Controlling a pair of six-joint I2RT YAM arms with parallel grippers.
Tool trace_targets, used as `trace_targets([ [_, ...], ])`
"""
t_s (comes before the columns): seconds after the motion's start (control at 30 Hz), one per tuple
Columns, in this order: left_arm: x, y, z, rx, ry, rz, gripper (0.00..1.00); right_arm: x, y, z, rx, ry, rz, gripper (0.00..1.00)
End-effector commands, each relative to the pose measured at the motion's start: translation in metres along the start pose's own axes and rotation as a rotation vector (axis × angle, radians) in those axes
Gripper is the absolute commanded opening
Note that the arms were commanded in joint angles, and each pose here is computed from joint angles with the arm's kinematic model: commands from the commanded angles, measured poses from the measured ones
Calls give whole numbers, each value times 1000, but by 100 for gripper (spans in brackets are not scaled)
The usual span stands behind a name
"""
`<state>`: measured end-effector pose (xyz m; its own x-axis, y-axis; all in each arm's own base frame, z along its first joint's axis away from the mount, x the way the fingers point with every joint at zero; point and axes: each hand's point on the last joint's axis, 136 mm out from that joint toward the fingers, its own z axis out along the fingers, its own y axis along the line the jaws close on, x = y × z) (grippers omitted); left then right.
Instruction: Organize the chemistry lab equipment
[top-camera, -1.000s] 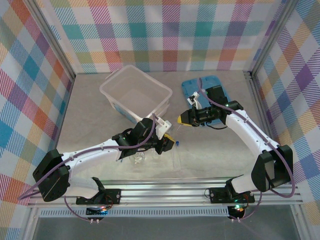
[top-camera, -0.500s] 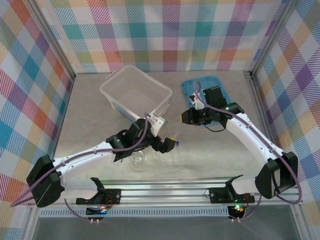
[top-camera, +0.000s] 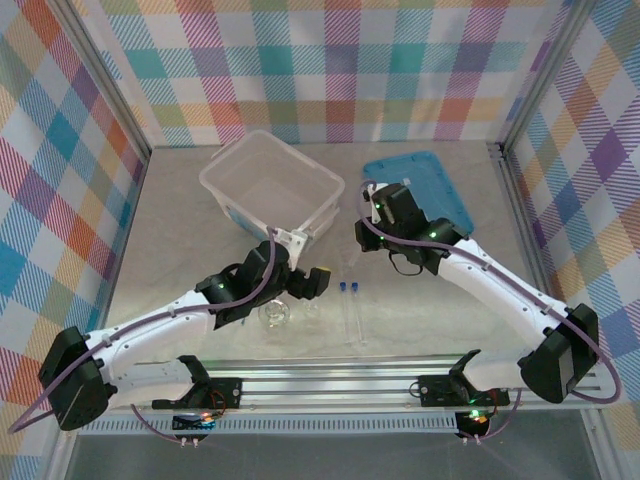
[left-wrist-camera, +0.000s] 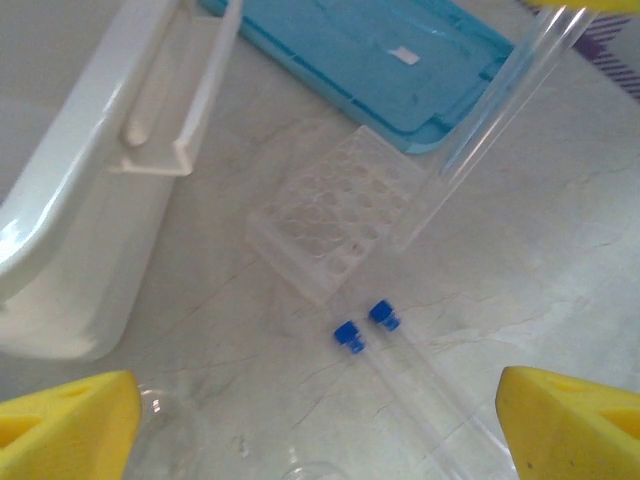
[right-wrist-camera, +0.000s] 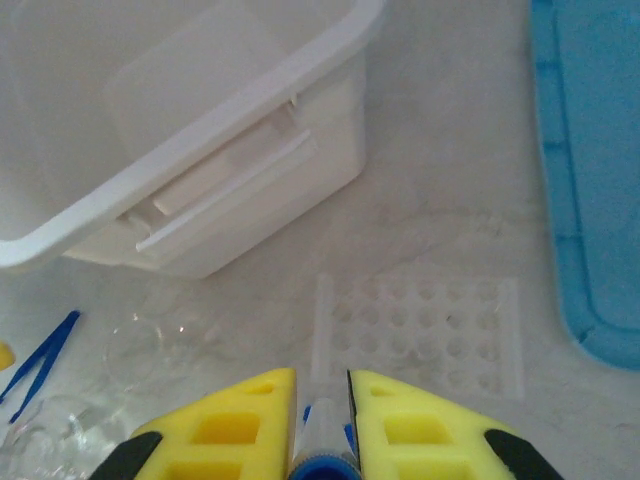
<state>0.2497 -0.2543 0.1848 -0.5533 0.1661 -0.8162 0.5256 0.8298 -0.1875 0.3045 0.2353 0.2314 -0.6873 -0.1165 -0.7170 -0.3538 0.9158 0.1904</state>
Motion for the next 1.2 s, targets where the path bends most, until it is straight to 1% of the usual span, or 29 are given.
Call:
trace_targets([
  [0.0,10,22,-8,-92,13,-46,87,-32,2,-1,83,-147,-47,10],
  [0.17,17,38,-17,-157,24,-89,82,-36,9,11,114,-185,-72,10],
  [0.3,18,41,-22,-158,13,-101,81,-37,13,23,141,-201,-101,10],
  [0.33,25,44,-23,-167,41,-96,81,-37,14,26,143,-202,-104,10],
  [0.6,27,50,-29,-177,36,-120,82,-32,17,51,159,-171,-108,10],
  [0.87,36,55,-29,-178,44,-139,83,-24,21,64,146,-129,-103,10],
  [1.17,41,57,-29,-172,42,-156,83,-19,22,72,141,-108,-92,10],
])
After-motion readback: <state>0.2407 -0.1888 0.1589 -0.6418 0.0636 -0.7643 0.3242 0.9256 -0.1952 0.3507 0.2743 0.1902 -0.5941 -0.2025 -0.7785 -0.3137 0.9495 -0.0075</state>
